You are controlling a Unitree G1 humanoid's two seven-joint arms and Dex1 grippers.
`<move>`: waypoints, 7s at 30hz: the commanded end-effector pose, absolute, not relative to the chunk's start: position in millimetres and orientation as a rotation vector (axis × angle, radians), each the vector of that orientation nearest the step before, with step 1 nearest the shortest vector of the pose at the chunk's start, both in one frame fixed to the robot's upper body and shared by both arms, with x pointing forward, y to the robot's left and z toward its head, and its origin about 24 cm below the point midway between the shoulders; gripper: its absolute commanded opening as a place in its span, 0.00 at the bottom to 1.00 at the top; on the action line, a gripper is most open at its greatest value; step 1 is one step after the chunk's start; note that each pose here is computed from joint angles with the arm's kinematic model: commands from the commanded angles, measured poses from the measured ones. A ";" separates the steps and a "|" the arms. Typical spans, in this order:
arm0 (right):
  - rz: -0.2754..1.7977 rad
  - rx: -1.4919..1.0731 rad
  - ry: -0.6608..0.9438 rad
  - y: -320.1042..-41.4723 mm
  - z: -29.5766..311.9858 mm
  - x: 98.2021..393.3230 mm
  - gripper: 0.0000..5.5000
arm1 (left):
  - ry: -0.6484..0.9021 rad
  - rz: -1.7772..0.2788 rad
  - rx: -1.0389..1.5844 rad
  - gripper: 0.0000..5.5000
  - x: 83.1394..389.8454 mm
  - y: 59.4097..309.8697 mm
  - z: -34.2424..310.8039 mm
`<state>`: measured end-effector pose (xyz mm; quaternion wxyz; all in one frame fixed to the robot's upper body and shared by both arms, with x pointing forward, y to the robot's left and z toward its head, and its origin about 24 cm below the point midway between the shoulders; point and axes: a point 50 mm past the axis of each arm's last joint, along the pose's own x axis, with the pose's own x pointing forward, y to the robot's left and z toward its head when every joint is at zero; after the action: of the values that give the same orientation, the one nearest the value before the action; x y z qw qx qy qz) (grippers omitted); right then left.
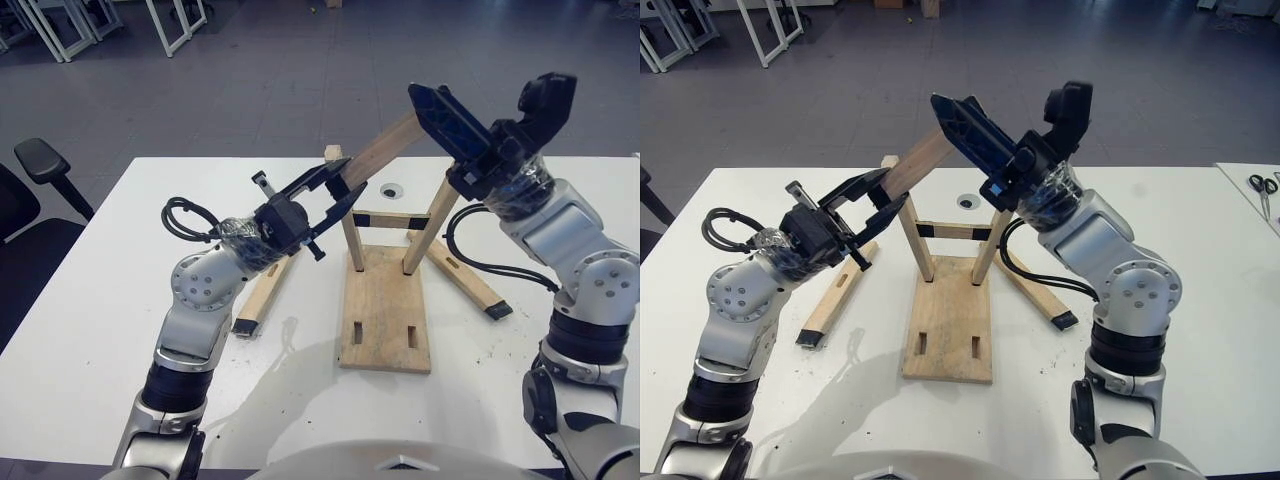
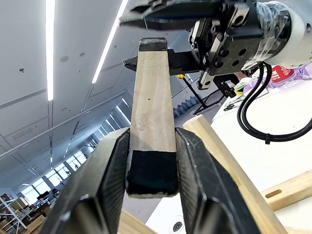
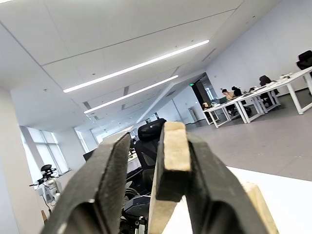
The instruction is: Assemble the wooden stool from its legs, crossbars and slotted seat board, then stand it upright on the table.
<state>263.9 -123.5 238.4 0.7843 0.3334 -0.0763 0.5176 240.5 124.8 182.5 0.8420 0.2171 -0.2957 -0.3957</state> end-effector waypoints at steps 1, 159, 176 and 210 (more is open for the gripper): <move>1.129 0.684 -0.169 -123.6 241.0 265.6 0.19 | -0.611 -0.815 0.472 0.24 242.2 128.2 181.2; 0.373 -0.188 0.614 -283.2 32.4 242.1 0.62 | -0.198 -0.478 0.580 0.51 247.6 171.0 80.8; 0.312 0.106 0.038 -264.9 127.2 276.5 0.37 | -0.321 -0.232 -0.122 0.51 270.9 211.8 154.3; 1.427 0.699 0.013 -151.8 209.8 229.9 0.37 | 0.073 -1.331 -0.888 0.74 232.9 89.0 221.1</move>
<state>232.5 -155.8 210.2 0.7161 0.3092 0.0001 0.6257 232.4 92.5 222.1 0.6903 -0.4220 0.0220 -0.5873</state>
